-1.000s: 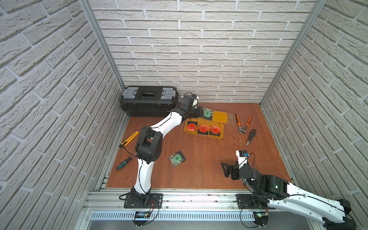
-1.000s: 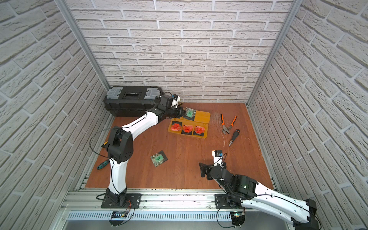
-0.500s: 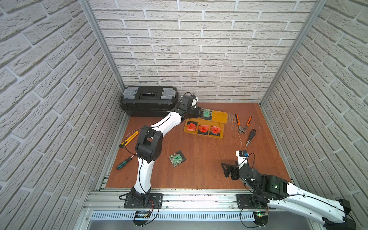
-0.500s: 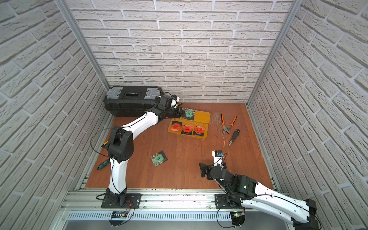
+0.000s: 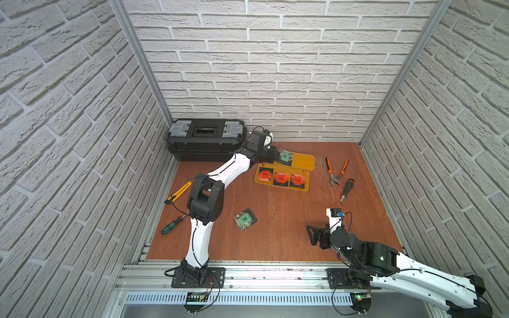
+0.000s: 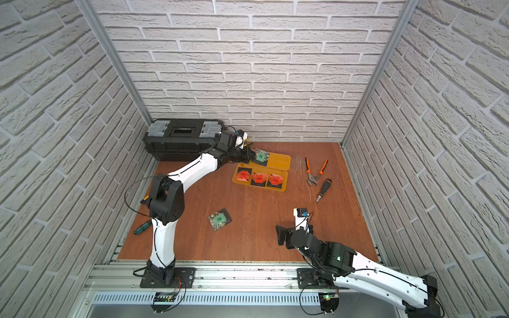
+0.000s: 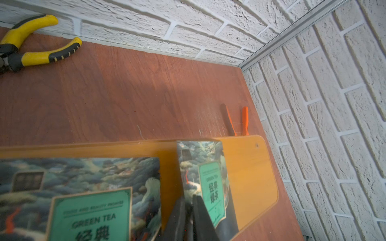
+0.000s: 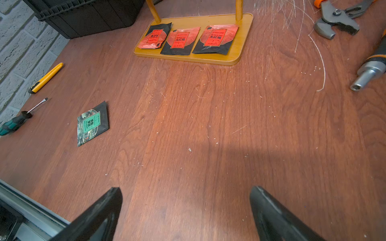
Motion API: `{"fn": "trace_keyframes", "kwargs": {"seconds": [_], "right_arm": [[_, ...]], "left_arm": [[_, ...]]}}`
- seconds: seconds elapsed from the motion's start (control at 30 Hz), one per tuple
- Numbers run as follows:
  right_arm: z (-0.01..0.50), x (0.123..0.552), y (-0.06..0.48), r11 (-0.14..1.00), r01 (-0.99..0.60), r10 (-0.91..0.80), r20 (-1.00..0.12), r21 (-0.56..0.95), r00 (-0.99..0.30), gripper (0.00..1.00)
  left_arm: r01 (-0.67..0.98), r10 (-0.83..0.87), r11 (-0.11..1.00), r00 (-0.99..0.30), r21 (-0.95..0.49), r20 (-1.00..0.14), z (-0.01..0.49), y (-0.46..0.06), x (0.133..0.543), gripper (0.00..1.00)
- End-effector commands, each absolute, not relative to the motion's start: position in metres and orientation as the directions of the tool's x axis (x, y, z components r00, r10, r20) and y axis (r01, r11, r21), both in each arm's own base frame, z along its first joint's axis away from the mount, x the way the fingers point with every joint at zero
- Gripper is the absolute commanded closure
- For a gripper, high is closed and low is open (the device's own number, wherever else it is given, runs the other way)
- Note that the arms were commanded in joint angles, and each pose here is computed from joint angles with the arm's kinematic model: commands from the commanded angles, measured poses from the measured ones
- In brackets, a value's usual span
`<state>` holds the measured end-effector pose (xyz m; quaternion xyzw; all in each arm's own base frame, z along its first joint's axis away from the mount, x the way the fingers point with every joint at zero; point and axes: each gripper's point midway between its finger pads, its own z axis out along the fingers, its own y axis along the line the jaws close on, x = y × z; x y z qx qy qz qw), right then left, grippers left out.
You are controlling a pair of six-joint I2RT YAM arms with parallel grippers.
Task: Place the tea bags on the shelf by color
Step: Place the tea bag on the shelf.
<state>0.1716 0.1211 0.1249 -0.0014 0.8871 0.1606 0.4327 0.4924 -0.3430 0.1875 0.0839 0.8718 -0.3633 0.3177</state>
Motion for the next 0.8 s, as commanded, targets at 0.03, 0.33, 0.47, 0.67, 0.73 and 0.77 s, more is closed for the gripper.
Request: {"fn": "trace_keyframes", "kwargs": {"seconds": [0.03, 0.33, 0.47, 0.67, 0.73, 0.77], "right_arm": [[0.124, 0.175, 0.119, 0.949, -0.12, 0.161, -0.777, 0.291, -0.609, 0.0], [0.124, 0.175, 0.119, 0.949, -0.121, 0.161, -0.776, 0.293, -0.61, 0.0], [0.123, 0.175, 0.119, 0.949, -0.121, 0.161, -0.775, 0.292, -0.612, 0.0], [0.123, 0.174, 0.118, 0.949, -0.12, 0.161, -0.775, 0.292, -0.611, 0.0], [0.123, 0.174, 0.119, 0.949, -0.123, 0.159, -0.775, 0.291, -0.611, 0.0], [0.124, 0.175, 0.119, 0.949, -0.125, 0.157, -0.776, 0.29, -0.61, 0.0]], "left_arm": [[0.4, -0.094, 0.706, -0.766, -0.585, -0.636, 0.198, -0.343, 0.5, 0.84], [0.403, -0.094, 0.697, -0.769, -0.593, -0.632, 0.199, -0.345, 0.5, 0.81], [0.402, -0.097, 0.699, -0.767, -0.592, -0.634, 0.2, -0.345, 0.5, 0.79], [0.413, -0.11, 0.695, -0.748, -0.588, -0.655, 0.216, -0.342, 0.498, 0.76], [0.421, -0.118, 0.691, -0.735, -0.587, -0.667, 0.226, -0.34, 0.496, 0.74], [0.427, -0.121, 0.688, -0.73, -0.587, -0.672, 0.231, -0.34, 0.494, 0.73]]}}
